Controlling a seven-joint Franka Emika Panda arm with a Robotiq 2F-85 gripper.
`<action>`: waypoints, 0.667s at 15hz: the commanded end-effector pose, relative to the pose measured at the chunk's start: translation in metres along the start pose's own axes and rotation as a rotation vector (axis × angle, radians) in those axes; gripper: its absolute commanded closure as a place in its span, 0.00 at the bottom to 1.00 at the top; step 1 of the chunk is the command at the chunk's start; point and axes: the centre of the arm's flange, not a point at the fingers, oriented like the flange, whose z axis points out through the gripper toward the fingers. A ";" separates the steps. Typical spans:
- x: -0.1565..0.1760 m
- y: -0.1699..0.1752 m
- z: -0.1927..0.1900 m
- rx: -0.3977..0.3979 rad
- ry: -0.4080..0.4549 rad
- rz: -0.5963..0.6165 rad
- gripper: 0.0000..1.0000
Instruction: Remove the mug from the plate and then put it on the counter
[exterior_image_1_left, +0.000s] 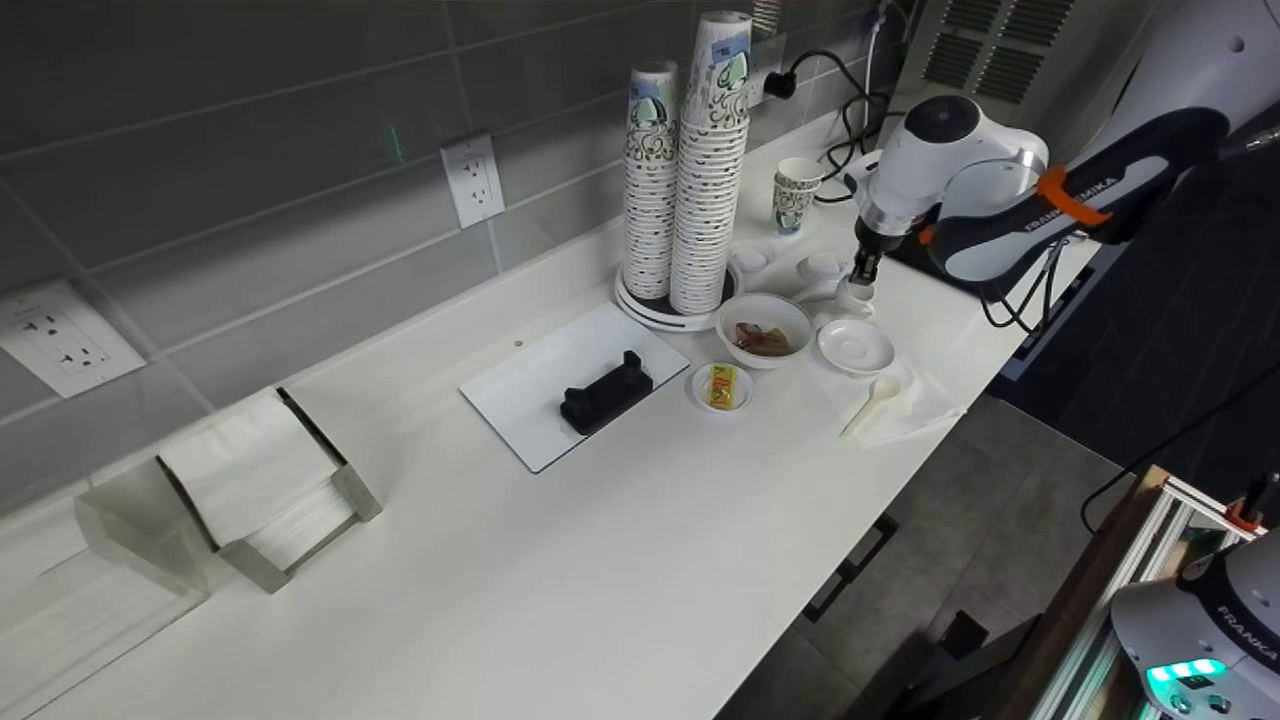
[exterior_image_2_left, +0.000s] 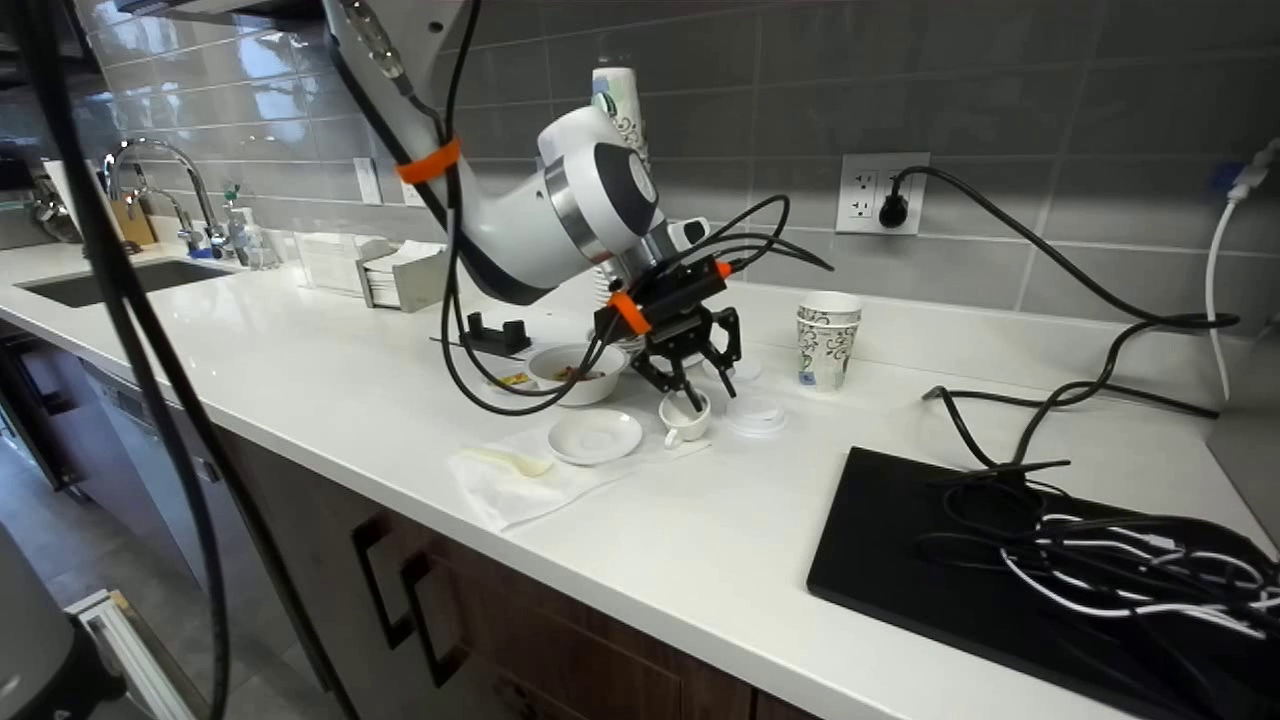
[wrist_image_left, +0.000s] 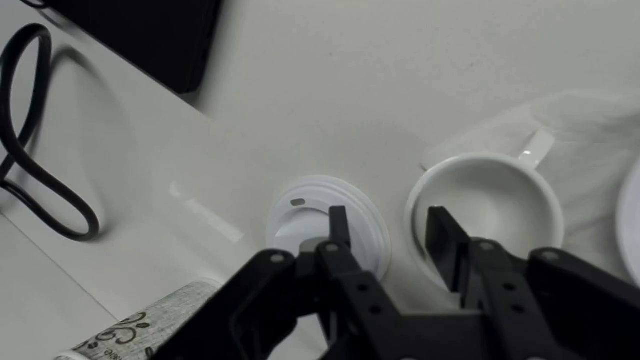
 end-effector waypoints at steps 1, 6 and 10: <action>-0.001 0.003 0.002 -0.038 0.046 -0.013 0.60; -0.002 0.007 0.003 -0.039 0.061 -0.014 0.61; 0.000 0.001 -0.007 -0.013 0.049 -0.009 0.56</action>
